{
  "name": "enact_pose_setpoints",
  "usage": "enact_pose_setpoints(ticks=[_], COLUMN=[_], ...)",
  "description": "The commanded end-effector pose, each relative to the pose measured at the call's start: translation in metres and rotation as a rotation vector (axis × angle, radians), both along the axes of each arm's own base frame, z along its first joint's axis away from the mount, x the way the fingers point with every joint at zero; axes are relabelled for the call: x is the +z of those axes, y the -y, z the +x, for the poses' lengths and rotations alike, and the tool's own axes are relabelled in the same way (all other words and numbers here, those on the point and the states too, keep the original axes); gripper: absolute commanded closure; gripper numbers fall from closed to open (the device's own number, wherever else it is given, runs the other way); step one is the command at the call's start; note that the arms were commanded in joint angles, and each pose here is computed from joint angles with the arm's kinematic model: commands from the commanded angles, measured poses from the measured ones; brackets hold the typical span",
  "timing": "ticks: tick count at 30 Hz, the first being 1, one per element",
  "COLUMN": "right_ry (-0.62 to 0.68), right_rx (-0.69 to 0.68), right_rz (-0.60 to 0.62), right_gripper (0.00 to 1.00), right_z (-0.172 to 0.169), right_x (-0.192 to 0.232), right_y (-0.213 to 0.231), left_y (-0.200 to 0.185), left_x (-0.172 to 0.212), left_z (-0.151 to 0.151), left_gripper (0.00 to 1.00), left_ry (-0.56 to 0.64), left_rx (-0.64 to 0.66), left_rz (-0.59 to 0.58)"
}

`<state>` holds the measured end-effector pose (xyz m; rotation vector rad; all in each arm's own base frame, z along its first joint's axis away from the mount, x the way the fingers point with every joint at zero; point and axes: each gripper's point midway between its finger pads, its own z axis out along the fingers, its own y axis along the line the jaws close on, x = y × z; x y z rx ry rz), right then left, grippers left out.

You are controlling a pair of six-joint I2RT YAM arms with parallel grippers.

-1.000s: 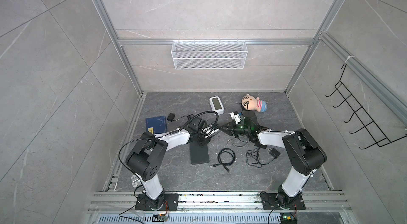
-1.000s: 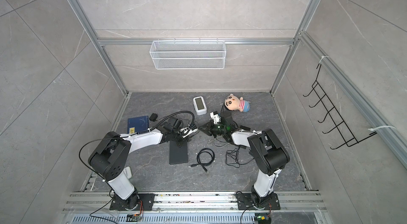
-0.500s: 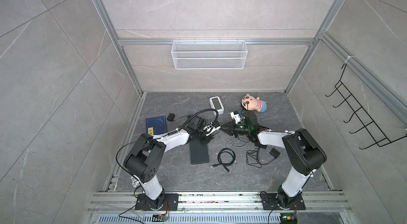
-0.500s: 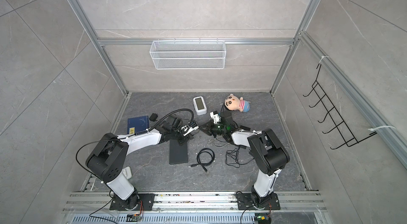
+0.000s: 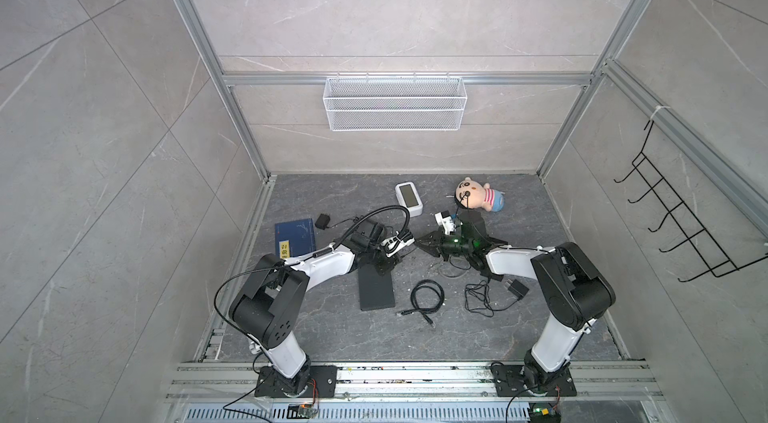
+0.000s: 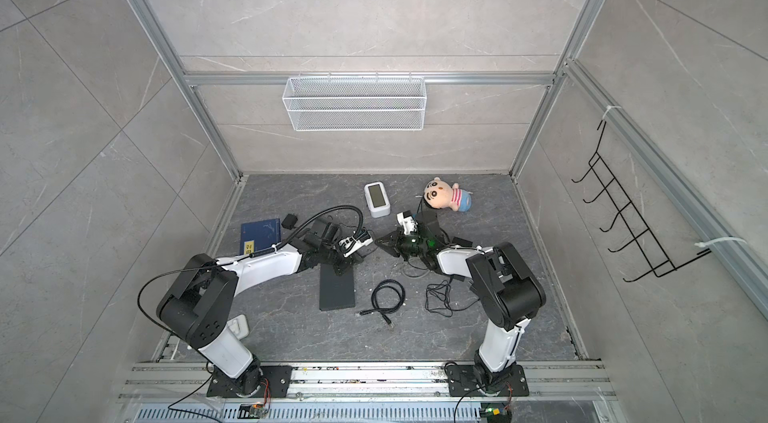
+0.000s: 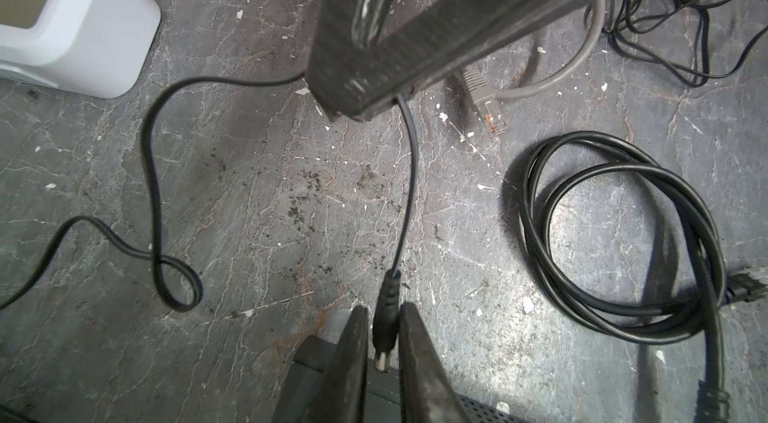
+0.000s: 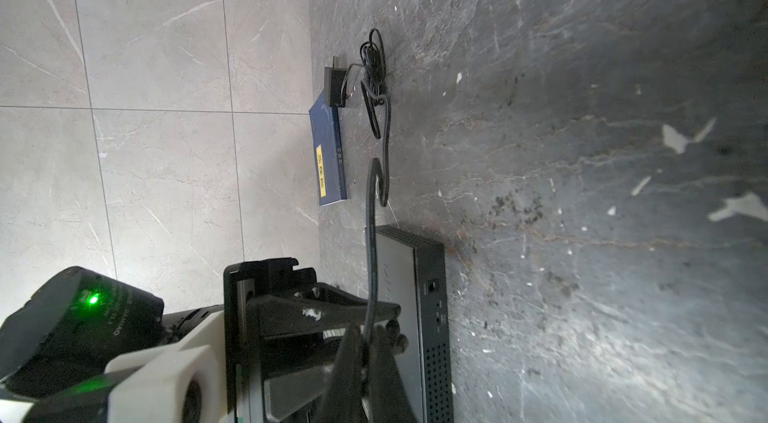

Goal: Insert the plug into the switch port

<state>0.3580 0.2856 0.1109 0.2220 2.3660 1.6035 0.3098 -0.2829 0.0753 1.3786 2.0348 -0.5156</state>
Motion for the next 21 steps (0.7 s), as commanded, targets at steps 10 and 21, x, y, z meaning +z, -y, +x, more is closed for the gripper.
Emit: enact_pose_setpoints(ticks=[10,21], right_ry=[-0.006,0.356], right_rx=[0.003,0.245], right_rz=[0.002,-0.344], right_gripper=[0.93,0.6], right_z=[0.0,-0.01], right_x=[-0.005,-0.004], right_y=[0.003,0.022], left_y=[-0.001,-0.001], left_x=[0.011,0.024], left_z=[-0.002,-0.012], left_gripper=[0.94,0.98], left_ry=[0.014,-0.066], left_rx=[-0.011,-0.078], left_rz=[-0.023,0.035])
